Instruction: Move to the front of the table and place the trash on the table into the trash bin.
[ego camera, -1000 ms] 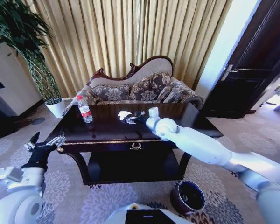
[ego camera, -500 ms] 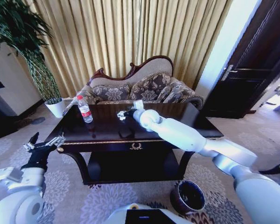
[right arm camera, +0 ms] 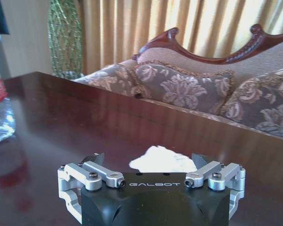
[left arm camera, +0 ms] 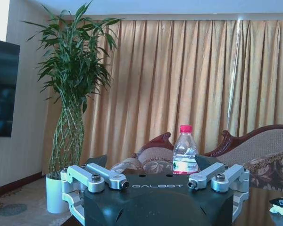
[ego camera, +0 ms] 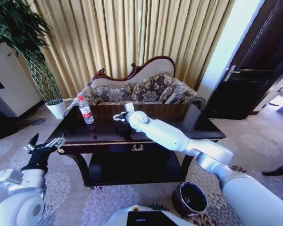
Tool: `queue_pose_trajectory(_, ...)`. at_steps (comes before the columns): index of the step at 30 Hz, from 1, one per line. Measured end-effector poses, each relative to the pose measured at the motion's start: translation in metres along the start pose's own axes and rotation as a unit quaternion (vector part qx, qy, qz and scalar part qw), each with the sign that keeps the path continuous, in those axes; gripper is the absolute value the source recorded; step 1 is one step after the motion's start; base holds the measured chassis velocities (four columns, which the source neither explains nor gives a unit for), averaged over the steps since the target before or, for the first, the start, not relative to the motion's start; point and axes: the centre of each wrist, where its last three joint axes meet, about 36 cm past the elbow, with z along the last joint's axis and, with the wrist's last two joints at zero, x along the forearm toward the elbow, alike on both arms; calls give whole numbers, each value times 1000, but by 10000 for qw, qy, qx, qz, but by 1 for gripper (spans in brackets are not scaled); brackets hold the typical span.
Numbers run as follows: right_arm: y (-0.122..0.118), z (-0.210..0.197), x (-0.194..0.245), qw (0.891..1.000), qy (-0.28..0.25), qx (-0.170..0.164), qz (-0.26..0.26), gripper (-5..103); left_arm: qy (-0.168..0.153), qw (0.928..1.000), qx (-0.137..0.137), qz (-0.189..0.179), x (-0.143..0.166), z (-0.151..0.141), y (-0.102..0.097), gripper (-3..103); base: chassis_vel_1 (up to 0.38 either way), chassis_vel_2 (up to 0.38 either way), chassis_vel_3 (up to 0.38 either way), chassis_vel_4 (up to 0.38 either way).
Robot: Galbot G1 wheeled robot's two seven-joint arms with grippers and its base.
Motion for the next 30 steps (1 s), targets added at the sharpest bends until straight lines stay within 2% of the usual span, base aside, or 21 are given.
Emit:
queue_pose_trajectory(6,-20,7,-6,9996,56,21,258,100,-1,10000,-13,28,-1,0,0,100,0,0,0,0)
queue_pose_trajectory(19,-33,20,-8,9995,142,54,284,101,-13,10000,-32,40,-1,0,1,100,0,0,0,0)
queue_pose_trajectory(23,-37,22,-9,9994,162,63,309,82,-12,10000,-33,43,-2,-1,1,100,0,0,0,0)
queue_pose_trajectory(25,-37,22,-9,9994,166,66,311,82,-11,10000,-36,43,-2,0,1,100,0,0,0,0)
queue_pose_trajectory(27,-37,23,-9,9993,169,73,310,71,-7,10000,-40,43,-2,0,1,100,0,0,0,0)
queue_pose_trajectory(28,-37,23,-9,9993,169,73,310,71,-7,10000,-40,43,-2,0,1,100,0,0,0,0)
queue_pose_trajectory(30,-38,23,-8,9994,167,80,308,60,-5,10000,-40,41,-2,0,1,100,0,0,0,0)
